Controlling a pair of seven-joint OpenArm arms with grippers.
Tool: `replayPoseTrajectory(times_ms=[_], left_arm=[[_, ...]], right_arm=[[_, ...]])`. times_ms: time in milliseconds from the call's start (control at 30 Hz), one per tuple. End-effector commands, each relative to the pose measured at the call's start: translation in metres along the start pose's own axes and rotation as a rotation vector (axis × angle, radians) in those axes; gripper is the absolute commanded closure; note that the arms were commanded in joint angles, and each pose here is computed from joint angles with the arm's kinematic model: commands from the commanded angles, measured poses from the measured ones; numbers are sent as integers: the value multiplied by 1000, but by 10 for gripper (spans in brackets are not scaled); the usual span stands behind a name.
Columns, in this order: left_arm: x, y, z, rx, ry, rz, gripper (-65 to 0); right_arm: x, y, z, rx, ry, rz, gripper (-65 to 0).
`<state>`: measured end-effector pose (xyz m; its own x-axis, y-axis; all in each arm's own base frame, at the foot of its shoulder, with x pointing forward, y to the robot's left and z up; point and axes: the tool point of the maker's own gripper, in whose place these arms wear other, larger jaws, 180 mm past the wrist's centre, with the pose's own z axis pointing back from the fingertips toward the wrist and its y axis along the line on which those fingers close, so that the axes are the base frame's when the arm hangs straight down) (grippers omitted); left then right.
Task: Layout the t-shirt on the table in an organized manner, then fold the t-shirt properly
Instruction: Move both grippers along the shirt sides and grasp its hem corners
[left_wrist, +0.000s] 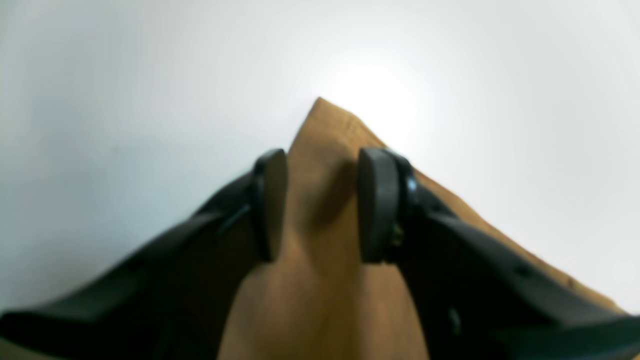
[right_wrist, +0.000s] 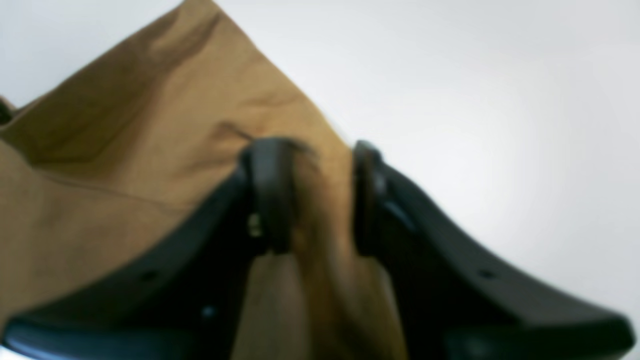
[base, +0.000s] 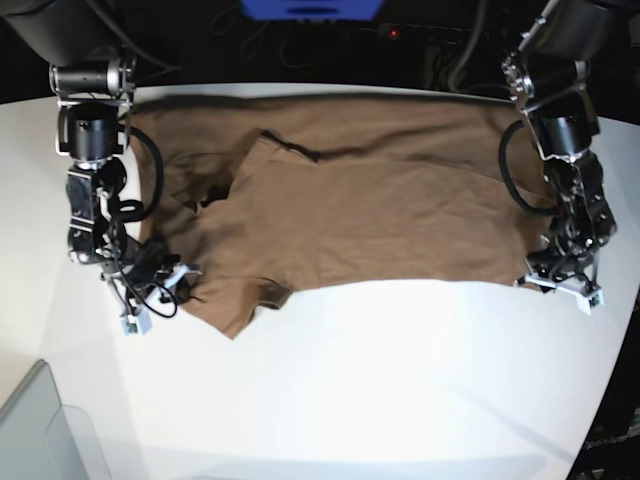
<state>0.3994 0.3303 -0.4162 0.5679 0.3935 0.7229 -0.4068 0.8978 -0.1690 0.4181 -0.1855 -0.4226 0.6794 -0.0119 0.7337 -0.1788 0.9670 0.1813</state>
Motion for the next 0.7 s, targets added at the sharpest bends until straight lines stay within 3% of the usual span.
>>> replayPoseTrajectory(times_ms=[0, 233, 433, 533, 600, 667], left_arm=[[24, 0, 1, -2, -65, 0, -235], [20, 4, 2, 5, -76, -3, -235], [-27, 14, -12, 26, 54, 29, -235], [-34, 15, -13, 28, 70, 31, -226], [-37, 12, -13, 22, 79, 11, -174], [-41, 6, -14, 11, 90, -20, -76]], right_arm=[[13, -2, 2, 0, -18, 16, -105], [6, -2, 2, 0, -6, 13, -110], [5, -3, 2, -2, -4, 13, -112], [5, -4, 3, -4, -2, 14, -106], [5, -5, 3, -6, -2, 15, -105], [4, -5, 3, -6, -1, 15, -80]])
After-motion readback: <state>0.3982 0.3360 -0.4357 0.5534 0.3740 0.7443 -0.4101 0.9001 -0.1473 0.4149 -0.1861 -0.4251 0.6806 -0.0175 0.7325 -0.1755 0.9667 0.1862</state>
